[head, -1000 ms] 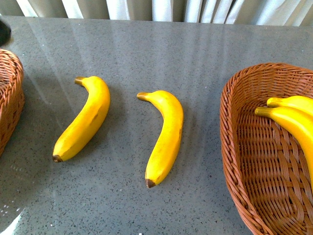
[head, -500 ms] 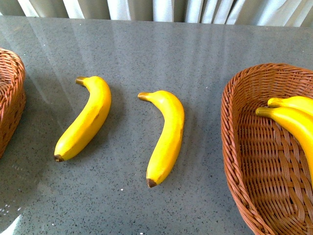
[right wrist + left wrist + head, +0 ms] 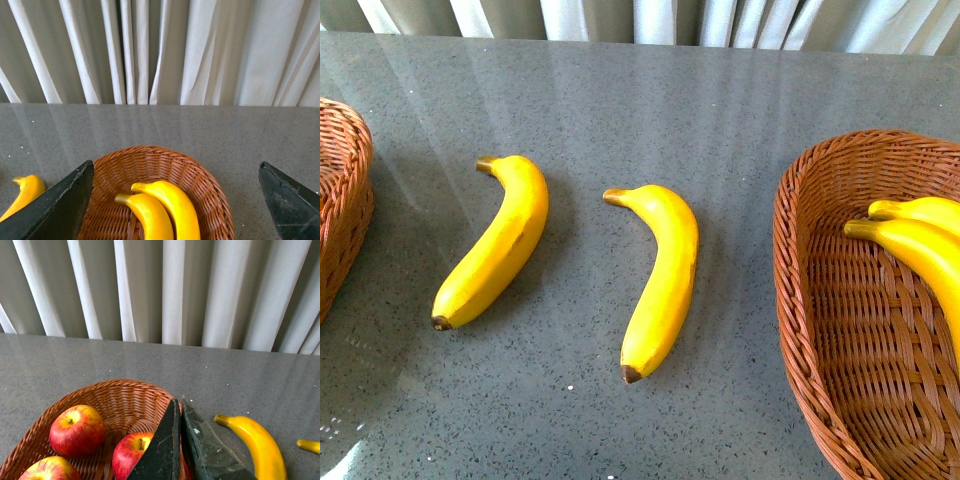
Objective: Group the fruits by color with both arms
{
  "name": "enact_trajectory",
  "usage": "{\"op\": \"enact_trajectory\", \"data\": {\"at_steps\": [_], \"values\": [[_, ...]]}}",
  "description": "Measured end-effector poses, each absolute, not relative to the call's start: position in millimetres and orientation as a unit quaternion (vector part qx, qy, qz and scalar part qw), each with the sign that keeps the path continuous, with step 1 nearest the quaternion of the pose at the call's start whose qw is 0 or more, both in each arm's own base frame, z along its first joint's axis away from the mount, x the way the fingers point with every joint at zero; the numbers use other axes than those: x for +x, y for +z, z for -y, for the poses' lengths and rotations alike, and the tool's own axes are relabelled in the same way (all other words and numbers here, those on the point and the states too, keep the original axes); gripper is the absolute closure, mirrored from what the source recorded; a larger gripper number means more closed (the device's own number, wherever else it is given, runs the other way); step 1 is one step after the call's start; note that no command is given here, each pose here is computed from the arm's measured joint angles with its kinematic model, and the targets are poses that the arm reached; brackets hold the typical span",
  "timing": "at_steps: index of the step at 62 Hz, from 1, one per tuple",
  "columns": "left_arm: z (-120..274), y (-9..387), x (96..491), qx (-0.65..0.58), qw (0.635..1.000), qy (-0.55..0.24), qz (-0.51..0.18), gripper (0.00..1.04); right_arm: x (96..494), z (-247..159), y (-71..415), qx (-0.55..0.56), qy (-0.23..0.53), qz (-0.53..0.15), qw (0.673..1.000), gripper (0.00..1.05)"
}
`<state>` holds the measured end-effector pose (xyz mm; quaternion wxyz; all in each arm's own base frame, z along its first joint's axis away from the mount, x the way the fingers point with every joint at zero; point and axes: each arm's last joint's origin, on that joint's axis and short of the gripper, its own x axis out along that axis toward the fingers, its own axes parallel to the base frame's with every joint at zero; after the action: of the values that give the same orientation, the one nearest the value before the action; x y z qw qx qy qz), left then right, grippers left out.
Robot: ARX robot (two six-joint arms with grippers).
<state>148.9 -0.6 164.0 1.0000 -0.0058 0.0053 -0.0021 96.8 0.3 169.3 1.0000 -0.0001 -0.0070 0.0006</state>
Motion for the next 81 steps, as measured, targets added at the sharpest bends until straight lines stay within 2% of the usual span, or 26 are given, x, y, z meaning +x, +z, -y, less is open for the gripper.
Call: {"op": "enact_trajectory", "data": {"at_steps": [81], "values": [[0, 170, 106, -0.005, 1.0, -0.002, 0.005, 1.03, 97, 0, 169, 0.0, 0.001, 0.007, 1.0, 0.09]]}}
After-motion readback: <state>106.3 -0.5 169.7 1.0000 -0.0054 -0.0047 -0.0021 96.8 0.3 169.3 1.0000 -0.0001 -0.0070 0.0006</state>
